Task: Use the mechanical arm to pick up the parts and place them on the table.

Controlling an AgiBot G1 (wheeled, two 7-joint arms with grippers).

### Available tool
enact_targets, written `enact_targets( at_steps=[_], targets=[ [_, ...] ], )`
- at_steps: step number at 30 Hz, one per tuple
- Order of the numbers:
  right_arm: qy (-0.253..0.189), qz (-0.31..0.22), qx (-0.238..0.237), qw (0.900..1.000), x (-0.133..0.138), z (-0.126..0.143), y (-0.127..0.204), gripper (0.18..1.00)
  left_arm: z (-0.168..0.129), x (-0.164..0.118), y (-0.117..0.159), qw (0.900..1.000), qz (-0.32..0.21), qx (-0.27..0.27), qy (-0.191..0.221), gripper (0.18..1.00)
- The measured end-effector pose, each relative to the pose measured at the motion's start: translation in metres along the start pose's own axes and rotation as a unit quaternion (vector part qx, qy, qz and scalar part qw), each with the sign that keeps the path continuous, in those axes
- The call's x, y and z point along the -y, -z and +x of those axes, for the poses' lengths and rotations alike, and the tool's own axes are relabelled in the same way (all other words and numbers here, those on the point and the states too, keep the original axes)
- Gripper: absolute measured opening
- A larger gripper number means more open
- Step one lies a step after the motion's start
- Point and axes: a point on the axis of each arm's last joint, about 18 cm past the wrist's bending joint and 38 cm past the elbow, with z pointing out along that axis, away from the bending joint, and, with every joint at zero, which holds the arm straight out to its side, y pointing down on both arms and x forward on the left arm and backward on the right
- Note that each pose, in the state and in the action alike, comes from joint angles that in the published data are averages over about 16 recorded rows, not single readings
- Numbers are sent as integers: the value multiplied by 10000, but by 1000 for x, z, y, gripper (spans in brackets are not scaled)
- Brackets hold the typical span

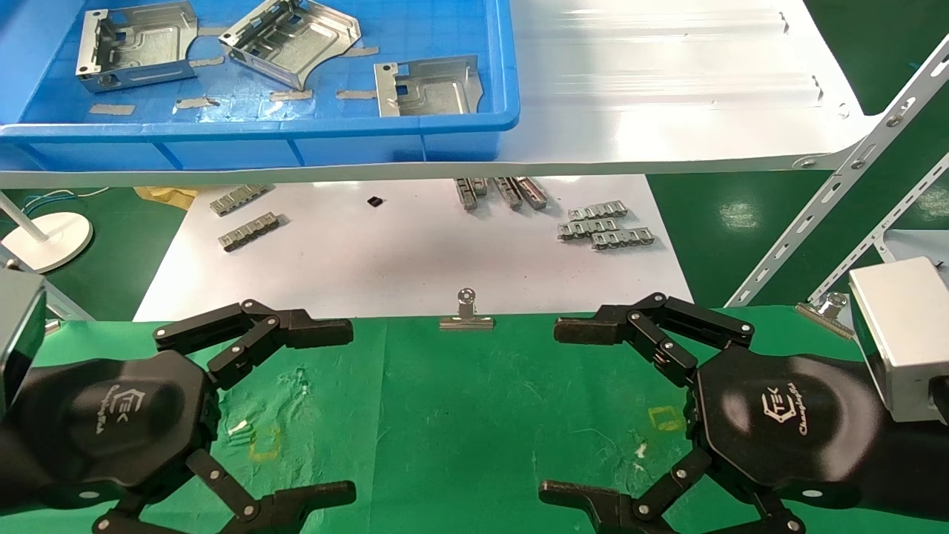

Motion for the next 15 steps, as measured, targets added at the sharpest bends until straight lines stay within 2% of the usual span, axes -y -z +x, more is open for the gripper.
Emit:
enact_targets(
  at_steps=[15],
  targets=[
    [0, 0, 0, 10000, 0, 0, 0, 993, 0, 0, 0, 10000, 0, 0, 0, 1000]
  ],
)
